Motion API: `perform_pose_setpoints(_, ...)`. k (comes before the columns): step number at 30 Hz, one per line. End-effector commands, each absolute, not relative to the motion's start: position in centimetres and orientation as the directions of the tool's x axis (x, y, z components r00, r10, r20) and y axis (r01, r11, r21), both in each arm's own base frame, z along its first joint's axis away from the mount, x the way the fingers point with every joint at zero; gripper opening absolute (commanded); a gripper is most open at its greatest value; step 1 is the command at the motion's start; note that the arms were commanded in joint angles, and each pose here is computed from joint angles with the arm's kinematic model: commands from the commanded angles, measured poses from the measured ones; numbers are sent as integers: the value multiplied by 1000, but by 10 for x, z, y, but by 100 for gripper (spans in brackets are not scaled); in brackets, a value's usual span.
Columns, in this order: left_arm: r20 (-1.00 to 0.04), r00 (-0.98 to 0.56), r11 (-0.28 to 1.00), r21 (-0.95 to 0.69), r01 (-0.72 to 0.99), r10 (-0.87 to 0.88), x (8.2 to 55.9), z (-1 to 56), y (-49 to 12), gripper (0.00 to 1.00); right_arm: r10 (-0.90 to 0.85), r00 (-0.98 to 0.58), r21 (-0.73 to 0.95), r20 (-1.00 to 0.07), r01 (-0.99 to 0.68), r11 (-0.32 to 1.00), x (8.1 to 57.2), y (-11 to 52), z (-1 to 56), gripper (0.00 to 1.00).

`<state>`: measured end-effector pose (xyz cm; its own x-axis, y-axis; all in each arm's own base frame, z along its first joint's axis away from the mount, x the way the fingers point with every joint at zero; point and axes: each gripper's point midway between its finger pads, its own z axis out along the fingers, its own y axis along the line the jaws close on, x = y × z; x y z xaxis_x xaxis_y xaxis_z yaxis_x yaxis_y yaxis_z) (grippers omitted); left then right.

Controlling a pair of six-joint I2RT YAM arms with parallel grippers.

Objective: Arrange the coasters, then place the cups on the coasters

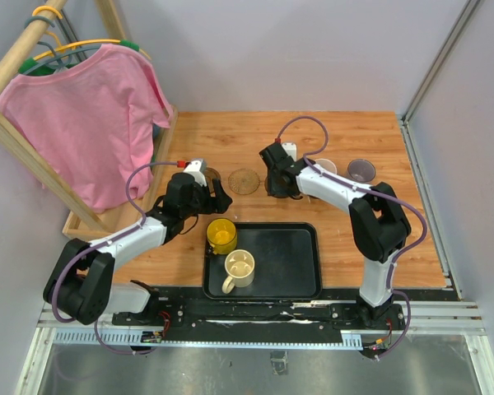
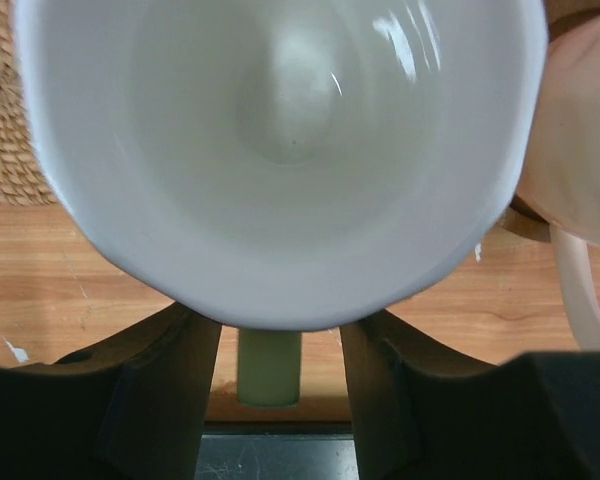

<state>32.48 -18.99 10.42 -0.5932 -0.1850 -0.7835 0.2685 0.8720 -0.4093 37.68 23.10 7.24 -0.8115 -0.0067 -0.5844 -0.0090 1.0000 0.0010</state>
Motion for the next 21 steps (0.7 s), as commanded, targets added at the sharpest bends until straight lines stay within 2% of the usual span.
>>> perform_pose_setpoints(1,-797,-573,858,-419,296,-191,328,115,-198,79,9,-821,-3,-571,13,1000,363,218,76,51)
perform_pose_setpoints(5,-807,-560,855,-416,310,-190,325,121,-197,79,5,-810,2,-587,4,1000,352,214,87,53)
perform_pose_setpoints(8,-818,-541,851,-414,322,-193,323,131,-195,81,1,-794,6,-608,-4,1000,344,211,98,61)
perform_pose_setpoints(14,-815,-548,841,-420,340,-186,305,140,-191,86,-16,-752,18,-659,-38,999,330,205,126,68)
perform_pose_setpoints(21,-772,-595,808,-488,330,-223,268,137,-185,88,-22,-681,86,-732,-124,989,314,206,152,89)
